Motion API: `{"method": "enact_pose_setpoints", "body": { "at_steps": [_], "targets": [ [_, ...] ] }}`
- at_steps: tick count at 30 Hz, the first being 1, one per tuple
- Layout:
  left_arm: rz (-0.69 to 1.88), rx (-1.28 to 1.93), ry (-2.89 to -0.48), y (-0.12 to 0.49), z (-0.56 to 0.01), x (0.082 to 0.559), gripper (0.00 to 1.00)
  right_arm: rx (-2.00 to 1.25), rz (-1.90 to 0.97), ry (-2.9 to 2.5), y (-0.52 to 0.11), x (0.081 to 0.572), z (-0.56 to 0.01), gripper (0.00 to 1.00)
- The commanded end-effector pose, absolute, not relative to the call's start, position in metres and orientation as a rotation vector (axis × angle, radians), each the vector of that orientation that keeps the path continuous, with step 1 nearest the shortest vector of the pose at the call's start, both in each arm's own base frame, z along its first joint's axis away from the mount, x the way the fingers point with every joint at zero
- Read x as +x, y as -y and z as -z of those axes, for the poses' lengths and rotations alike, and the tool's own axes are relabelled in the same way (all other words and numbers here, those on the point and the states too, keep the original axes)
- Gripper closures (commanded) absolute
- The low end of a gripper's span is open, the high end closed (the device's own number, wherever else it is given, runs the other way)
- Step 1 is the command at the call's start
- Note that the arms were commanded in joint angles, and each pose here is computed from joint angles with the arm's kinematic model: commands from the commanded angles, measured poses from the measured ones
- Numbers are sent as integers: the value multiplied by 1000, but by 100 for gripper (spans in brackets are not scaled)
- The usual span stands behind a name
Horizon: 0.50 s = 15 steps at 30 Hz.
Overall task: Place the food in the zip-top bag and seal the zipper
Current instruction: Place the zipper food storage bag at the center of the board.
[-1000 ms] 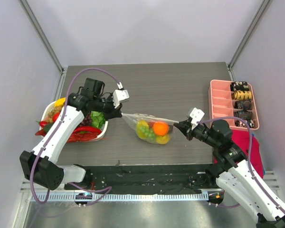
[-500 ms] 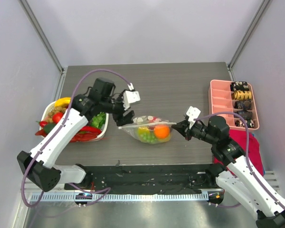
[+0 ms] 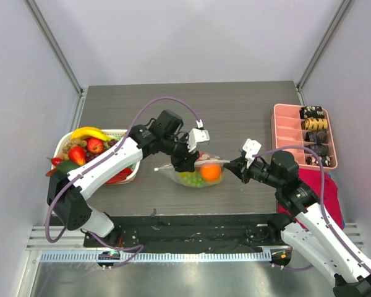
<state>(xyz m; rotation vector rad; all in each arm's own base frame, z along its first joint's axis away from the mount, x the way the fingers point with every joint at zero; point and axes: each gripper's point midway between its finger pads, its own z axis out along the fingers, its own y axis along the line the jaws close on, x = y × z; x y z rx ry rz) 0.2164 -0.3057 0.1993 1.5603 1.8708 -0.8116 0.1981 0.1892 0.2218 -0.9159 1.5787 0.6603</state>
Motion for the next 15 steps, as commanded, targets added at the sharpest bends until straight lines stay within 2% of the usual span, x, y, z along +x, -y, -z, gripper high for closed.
{"method": "enact_pose_setpoints", "body": {
  "at_steps": [1,3,4,5,6,7,9,10,13,15],
  "targets": [
    [876,1486,-1872,321,-206,221,60,-888,-665,-1491,-190,197,-255,99],
    [888,1485,-1871,324,-211,222,84,-871,-662,-1503,-189,198,-254,99],
    [894,1474,-1872,326,-214,223,100,-863,-663,-1507,-188,198,-255,99],
    [902,1463,-1867,328,-219,225,100,-842,-670,-1517,-188,199,-255,97],
    [903,1459,-1858,329,-224,227,100,-818,-669,-1526,-187,201,-256,91],
    [898,1443,-1885,331,-220,235,100,-788,-672,-1538,-185,202,-258,75],
    [845,1394,-1872,335,-236,258,100,-731,-705,-1569,-186,204,-260,52],
    [816,1367,-1917,334,-226,277,100,-693,-699,-1577,-184,207,-265,35],
    [700,1304,-1855,335,-255,327,100,-569,-692,-1601,-177,216,-278,20],
    [616,1281,-1855,330,-250,364,100,-523,-692,-1598,-174,217,-287,14]
  ]
}}
